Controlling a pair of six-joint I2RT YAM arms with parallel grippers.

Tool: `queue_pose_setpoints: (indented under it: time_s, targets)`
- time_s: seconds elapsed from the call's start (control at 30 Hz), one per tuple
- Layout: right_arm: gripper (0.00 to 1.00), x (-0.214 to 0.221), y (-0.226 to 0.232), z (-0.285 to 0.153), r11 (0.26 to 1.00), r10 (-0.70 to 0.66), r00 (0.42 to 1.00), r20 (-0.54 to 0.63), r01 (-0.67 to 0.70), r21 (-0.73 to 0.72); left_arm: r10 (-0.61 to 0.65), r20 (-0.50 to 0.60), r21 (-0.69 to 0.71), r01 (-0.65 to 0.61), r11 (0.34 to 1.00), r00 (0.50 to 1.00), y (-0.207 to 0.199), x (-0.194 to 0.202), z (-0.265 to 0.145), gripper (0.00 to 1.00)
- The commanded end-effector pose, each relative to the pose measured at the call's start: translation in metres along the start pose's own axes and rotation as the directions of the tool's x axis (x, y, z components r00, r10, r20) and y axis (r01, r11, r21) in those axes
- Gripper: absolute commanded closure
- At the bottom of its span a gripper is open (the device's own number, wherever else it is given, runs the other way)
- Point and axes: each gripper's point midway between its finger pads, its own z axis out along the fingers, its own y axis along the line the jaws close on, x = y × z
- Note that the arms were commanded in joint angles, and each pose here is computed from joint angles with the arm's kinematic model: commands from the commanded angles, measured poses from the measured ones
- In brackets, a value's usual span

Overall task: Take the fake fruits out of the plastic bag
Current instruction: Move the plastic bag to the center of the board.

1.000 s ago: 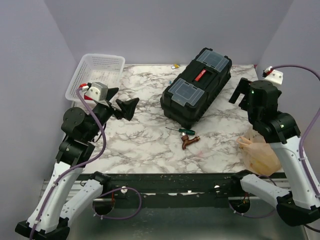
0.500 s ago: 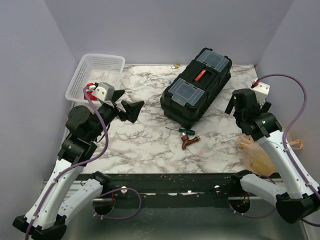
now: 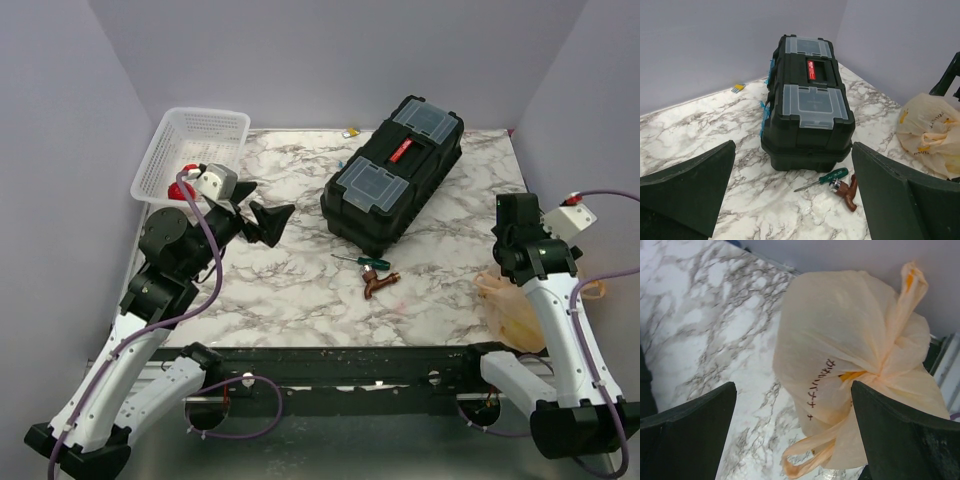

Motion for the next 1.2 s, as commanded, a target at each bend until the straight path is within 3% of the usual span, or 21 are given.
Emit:
queue_pose_setpoints:
  time_s: [0.0,0.33,0.53,0.57,0.67,0.83,1.0,1.17]
  targets:
    - [0.01,0.001,-0.025,0.008,0.990,0.091,0.996,0.019,-0.093,0.106,0.000,0.013,0.034,-0.001,0.999,1.000,-0.010,-0.009,-0.001,0.01]
    - [0.07,0.032,-0.071,0.056,0.941,0.168,0.983,-0.069,-0.139,0.308,0.000,-0.008,0.057,0.000,0.998,1.000,-0.017,-0.004,0.001,0.01]
    - [0.11,0.044,-0.069,0.065,0.937,0.189,0.977,-0.099,-0.149,0.316,0.006,-0.016,0.073,-0.005,0.997,1.000,-0.022,-0.003,0.001,0.01]
    - [0.14,0.045,-0.067,0.065,0.938,0.203,0.973,-0.105,-0.162,0.306,0.005,-0.014,0.073,-0.004,0.997,1.000,-0.022,-0.004,0.001,0.01]
    - [0.35,0.050,-0.053,0.061,0.952,0.238,0.960,-0.144,-0.202,0.229,0.001,-0.017,0.077,0.001,0.997,1.000,-0.023,-0.003,0.001,0.01]
    - [0.41,0.061,-0.044,0.061,0.957,0.264,0.949,-0.172,-0.236,0.166,-0.024,-0.028,0.128,0.028,0.991,0.999,-0.034,-0.002,0.002,0.01]
    - [0.50,0.082,-0.035,0.063,0.964,0.252,0.928,-0.275,-0.214,0.161,-0.026,-0.063,0.128,0.034,0.991,0.998,-0.033,0.004,0.007,0.01]
    - [0.78,0.103,-0.020,0.062,0.978,0.211,0.899,-0.385,-0.188,0.095,-0.036,-0.073,0.140,0.046,0.989,0.997,-0.036,0.005,0.008,0.01]
